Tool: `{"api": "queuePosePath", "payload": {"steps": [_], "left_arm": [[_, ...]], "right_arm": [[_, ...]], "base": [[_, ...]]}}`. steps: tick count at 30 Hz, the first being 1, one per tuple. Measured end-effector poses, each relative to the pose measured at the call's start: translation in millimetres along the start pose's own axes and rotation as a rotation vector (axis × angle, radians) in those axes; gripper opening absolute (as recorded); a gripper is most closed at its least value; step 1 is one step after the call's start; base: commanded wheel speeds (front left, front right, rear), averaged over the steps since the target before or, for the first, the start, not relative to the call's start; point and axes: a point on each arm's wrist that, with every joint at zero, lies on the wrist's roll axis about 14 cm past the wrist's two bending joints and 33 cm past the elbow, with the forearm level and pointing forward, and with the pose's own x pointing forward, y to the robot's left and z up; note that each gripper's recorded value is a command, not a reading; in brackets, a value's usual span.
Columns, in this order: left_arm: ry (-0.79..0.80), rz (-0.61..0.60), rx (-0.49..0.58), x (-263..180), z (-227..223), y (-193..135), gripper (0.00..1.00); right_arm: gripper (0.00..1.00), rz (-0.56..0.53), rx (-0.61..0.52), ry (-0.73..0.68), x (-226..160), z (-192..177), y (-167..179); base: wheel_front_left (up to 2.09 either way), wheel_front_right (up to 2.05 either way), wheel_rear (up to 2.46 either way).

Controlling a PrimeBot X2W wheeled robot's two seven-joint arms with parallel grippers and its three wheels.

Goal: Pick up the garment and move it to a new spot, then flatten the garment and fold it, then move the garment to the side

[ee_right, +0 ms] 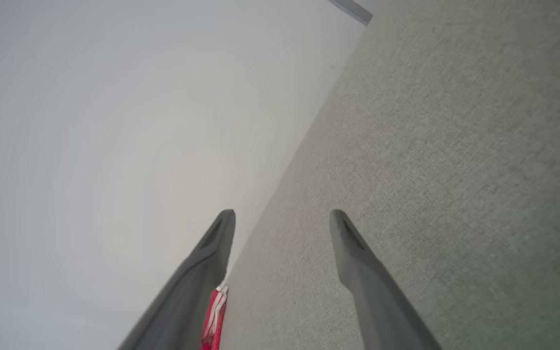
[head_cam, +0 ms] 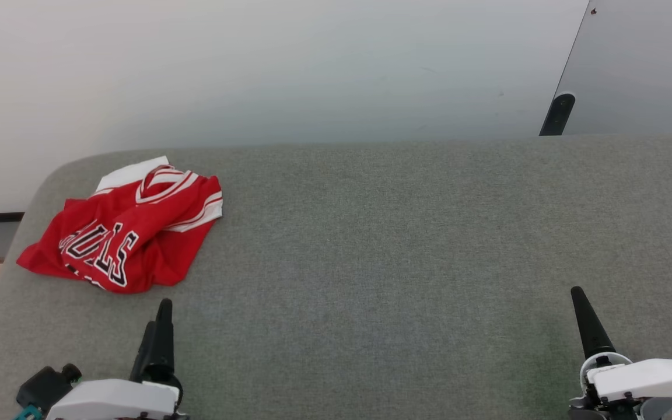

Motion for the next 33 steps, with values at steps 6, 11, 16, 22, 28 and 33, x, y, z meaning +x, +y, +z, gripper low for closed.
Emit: {"api": "queuePosePath", "payload": {"steps": [6, 11, 16, 22, 28, 33], "left_arm": [[-0.009, -0.012, 0.133, 0, 1, -3, 1.0], [-0.015, -0.013, 0.224, 0, 2, -2, 1.0], [-0.021, -0.014, 0.3, 0, 3, -2, 1.0], [-0.027, -0.027, 0.401, 0, 4, -4, 1.0], [-0.025, -0.028, 0.475, -1, 2, -2, 1.0], [-0.03, -0.035, 0.531, -1, 3, -2, 1.0]], "right_arm": [[1.0, 0.011, -0.158, 0.001, 2, 0, 2], [1.0, 0.032, -0.295, 0.006, 3, -1, 7], [1.0, 0.051, -0.418, 0.01, 5, -4, 11], [1.0, 0.065, -0.544, 0.006, 6, -4, 13], [1.0, 0.081, -0.642, -0.004, 8, -4, 17], [1.0, 0.092, -0.705, -0.009, 9, -4, 19]], "base": [[0.0, 0.0, 0.0], [0.0, 0.0, 0.0], [0.0, 0.0, 0.0], [0.0, 0.0, 0.0], [0.0, 0.0, 0.0], [0.0, 0.0, 0.0]]}}
